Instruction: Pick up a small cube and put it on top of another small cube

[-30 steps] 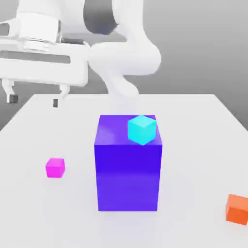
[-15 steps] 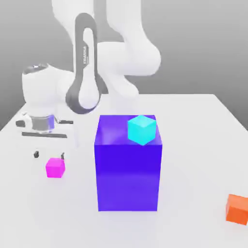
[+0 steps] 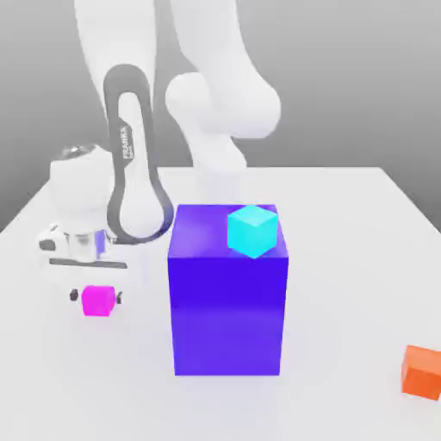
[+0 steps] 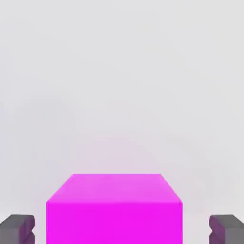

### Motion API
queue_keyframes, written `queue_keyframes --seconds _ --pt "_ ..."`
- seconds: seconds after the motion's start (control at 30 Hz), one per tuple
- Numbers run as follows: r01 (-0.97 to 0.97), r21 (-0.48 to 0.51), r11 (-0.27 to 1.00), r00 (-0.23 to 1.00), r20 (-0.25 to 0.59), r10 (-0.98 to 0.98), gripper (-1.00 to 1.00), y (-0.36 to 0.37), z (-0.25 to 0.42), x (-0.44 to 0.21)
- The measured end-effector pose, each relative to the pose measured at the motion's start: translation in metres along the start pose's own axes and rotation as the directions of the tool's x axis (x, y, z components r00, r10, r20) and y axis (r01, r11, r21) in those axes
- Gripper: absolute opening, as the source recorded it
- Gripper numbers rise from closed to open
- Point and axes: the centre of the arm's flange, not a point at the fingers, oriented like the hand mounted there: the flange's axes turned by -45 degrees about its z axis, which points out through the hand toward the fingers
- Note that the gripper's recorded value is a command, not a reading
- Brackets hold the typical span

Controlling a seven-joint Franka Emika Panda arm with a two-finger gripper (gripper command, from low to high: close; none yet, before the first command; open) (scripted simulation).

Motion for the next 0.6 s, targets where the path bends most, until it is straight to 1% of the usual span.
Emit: queue_keyframes --seconds 0.17,0.6 --pt "0.000 0.002 1.000 1.000 0.000 0.000 -1.00 0.000 0.000 0.000" --pt "0.005 -0.003 1.000 1.000 -0.012 -0.005 -1.00 0.010 -0.043 0.007"
